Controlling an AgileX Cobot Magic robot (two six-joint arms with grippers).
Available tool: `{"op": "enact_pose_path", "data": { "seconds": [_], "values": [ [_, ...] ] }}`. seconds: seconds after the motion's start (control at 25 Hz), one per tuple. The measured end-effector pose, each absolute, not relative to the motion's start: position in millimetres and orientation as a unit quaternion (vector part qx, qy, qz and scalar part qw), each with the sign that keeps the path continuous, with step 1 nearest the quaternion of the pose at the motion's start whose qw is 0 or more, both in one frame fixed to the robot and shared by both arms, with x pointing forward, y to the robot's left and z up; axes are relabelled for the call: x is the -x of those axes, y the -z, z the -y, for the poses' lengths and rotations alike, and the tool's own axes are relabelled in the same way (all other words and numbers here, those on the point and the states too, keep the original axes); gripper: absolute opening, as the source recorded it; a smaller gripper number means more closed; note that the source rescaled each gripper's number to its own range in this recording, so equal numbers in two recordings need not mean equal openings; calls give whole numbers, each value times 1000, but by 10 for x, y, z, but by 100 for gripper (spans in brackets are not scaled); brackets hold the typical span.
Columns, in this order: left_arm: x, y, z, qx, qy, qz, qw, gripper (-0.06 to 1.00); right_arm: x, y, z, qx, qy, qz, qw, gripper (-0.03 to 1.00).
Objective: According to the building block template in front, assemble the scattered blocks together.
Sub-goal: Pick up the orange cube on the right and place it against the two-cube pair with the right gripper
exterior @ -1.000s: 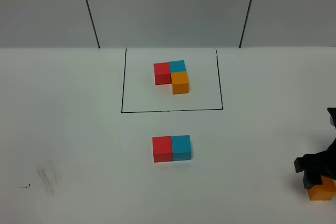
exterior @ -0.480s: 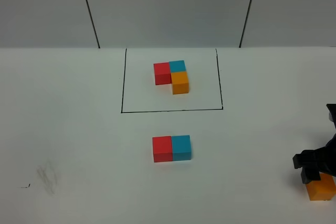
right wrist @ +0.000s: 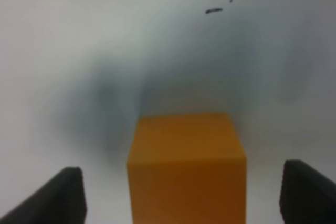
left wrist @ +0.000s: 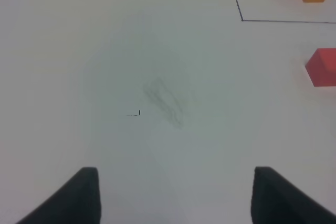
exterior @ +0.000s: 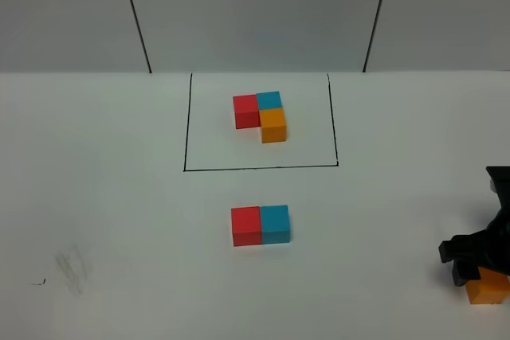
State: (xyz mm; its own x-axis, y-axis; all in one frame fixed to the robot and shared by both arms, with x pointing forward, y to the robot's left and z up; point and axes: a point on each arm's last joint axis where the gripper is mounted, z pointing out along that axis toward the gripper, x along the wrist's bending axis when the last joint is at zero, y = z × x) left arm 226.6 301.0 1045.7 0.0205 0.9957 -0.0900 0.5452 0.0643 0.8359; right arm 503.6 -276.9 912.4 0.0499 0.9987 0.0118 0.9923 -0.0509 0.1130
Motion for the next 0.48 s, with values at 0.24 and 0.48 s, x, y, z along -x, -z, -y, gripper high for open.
{"op": "enact_pose_path", "data": {
  "seconds": [0.24,0.48],
  "values": [
    [-2266,-10457,-3010,-612,-306,-630,369,96,-5054,-8994,2768,-724,-30,-689,26,57],
    [-2266,-10457,-3010,-612,-306,-630,369,96,-5066,-8896,2767,-724,-21,-689,19,56]
  ]
}}
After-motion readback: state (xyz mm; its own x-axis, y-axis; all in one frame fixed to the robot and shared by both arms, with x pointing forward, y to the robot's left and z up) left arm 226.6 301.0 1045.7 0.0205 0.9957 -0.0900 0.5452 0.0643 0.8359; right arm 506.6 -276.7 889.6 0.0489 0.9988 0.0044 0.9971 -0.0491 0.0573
